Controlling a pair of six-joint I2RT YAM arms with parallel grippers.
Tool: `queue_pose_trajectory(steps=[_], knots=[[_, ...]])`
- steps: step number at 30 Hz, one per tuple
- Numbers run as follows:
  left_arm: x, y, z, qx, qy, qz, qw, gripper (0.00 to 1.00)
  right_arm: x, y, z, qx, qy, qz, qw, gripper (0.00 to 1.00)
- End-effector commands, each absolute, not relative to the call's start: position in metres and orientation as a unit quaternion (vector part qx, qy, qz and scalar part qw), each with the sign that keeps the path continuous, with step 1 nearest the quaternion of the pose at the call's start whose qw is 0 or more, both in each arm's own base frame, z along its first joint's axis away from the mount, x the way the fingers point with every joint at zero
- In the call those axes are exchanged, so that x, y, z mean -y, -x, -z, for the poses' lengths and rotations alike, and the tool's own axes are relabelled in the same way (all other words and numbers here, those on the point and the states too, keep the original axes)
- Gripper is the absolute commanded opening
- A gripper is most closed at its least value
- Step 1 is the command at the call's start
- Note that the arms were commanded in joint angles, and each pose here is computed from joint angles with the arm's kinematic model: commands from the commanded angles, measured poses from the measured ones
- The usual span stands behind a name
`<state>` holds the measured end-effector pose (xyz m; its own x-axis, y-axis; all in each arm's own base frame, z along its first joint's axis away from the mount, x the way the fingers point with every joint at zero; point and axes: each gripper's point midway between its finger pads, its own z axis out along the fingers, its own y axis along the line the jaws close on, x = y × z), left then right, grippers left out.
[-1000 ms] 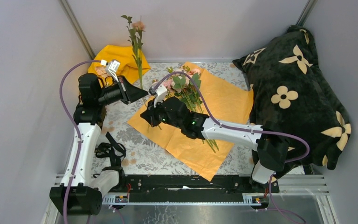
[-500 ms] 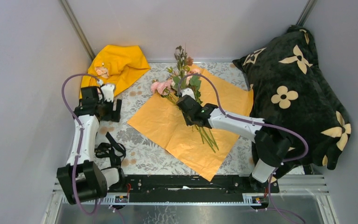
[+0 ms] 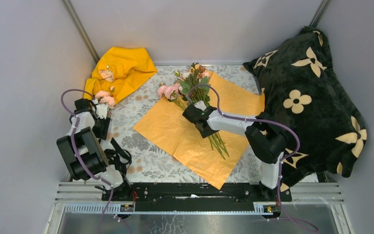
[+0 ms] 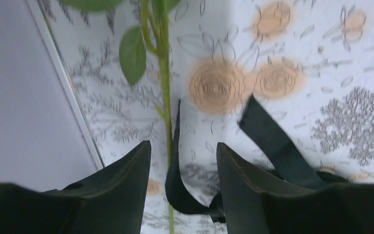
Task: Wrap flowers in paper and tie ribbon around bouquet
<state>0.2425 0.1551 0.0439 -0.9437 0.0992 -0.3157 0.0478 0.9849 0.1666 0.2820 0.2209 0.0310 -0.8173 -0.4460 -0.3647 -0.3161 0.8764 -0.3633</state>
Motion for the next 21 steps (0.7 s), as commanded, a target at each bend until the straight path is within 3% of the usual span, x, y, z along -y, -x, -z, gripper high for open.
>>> queue_pose_trajectory(steps=[1, 7, 13, 14, 15, 16, 21], knots=[[-0.165, -0.292, -0.052, -0.974, -0.03, -0.055, 0.219, 0.55, -0.226, -0.285, -0.061, -0.943, 0.188, 0.124, 0.246, 0.51], [-0.165, -0.308, -0.022, -0.982, -0.006, -0.012, 0.189, 0.47, -0.222, -0.279, -0.074, -0.943, 0.183, 0.113, 0.253, 0.54], [-0.166, -0.312, -0.001, -0.987, 0.004, 0.007, 0.162, 0.3, -0.223, -0.276, -0.088, -0.943, 0.183, 0.096, 0.26, 0.56], [-0.168, -0.313, -0.001, -0.987, 0.006, 0.006, 0.162, 0.24, -0.222, -0.275, -0.091, -0.943, 0.182, 0.095, 0.262, 0.56], [-0.171, -0.315, -0.003, -0.986, 0.012, 0.004, 0.166, 0.1, -0.221, -0.274, -0.095, -0.943, 0.181, 0.093, 0.265, 0.56], [-0.175, -0.318, -0.01, -0.984, 0.024, 0.005, 0.176, 0.0, -0.22, -0.274, -0.099, -0.942, 0.179, 0.09, 0.27, 0.56], [-0.181, -0.342, -0.124, -0.936, 0.069, 0.049, 0.34, 0.0, -0.222, -0.272, -0.132, -0.934, 0.179, 0.056, 0.304, 0.57]])
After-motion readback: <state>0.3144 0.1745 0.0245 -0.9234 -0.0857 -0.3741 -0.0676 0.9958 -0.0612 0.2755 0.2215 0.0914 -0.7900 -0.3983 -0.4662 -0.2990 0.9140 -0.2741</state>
